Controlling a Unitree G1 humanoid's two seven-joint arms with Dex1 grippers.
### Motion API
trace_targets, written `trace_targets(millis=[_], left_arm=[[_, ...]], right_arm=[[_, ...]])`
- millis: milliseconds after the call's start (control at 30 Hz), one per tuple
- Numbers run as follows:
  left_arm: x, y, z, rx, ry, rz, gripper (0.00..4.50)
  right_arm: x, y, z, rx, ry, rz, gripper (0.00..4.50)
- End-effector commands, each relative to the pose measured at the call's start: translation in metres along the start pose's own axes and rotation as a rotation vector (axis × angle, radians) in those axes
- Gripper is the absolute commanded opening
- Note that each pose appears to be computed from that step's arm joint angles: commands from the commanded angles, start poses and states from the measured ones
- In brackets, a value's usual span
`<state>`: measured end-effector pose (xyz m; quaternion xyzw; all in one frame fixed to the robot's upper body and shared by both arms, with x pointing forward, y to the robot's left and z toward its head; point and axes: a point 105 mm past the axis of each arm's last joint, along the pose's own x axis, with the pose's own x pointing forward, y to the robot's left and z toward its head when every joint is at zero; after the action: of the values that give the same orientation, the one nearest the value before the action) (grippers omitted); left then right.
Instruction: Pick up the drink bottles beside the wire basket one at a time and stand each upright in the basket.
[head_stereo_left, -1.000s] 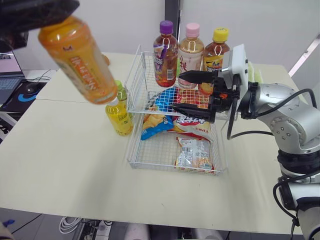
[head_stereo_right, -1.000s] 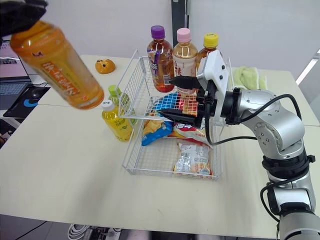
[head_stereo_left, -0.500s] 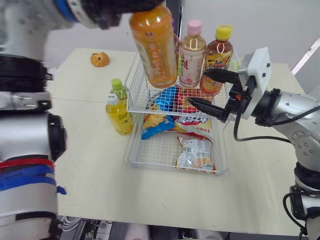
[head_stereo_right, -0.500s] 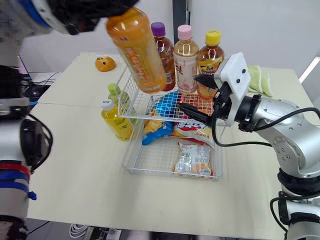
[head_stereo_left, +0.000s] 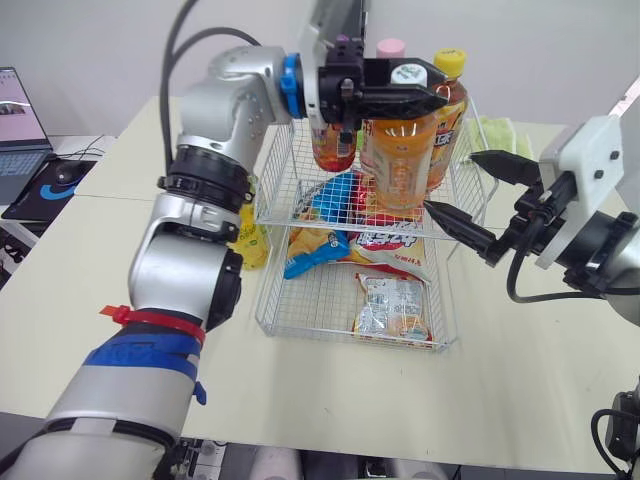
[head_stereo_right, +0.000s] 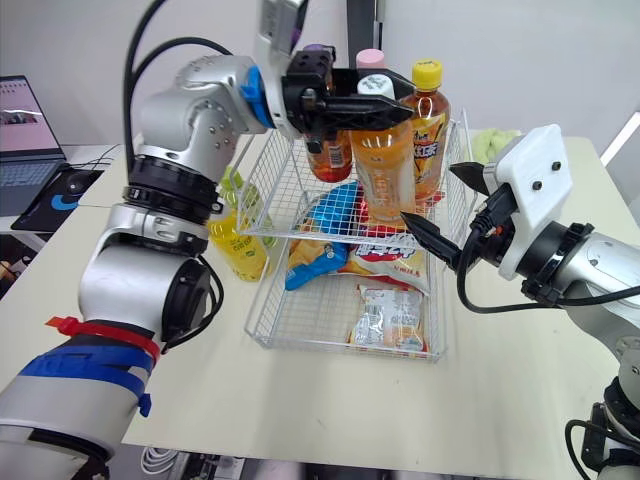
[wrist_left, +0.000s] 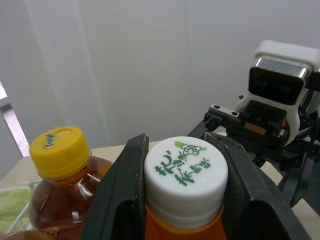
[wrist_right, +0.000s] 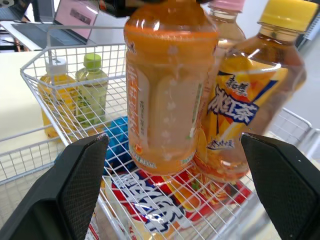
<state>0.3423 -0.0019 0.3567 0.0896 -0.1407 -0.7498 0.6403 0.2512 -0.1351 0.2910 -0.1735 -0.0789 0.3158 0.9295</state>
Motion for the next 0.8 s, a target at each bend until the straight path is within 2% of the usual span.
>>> trace_targets(millis=[33,200,267,300,533,633,800], left_arm=[[0.013,0.003,0.016,0.078,-0.036,0.002,1.39],[0.028,0.004,0.007,0.085,-0.021,-0.016,1.39],[0.032,0.002,0.008,0.084,-0.030,-0.036,2.11],[0.033,0.001,0.009,0.079,-0.037,-0.047,2.28],[0.031,0.001,0.024,0.080,-0.092,-0.062,4.42],[0.024,0.000,0.039,0.089,-0.159,-0.062,4.47],[0.007,0.002,0.056,0.095,-0.194,-0.019,4.47]], right_arm=[[-0.012,-0.001,0.008,-0.029,-0.018,-0.053,4.50],[-0.021,0.000,0.008,-0.020,-0.008,-0.087,4.50],[-0.023,0.001,0.008,-0.015,-0.003,-0.098,4.50],[-0.025,0.001,0.008,-0.013,-0.001,-0.103,4.50],[-0.030,0.003,0.010,0.003,0.016,-0.120,4.50],[-0.031,0.002,0.010,0.008,0.026,-0.122,4.50],[-0.029,0.003,0.009,0.007,0.037,-0.094,4.50]])
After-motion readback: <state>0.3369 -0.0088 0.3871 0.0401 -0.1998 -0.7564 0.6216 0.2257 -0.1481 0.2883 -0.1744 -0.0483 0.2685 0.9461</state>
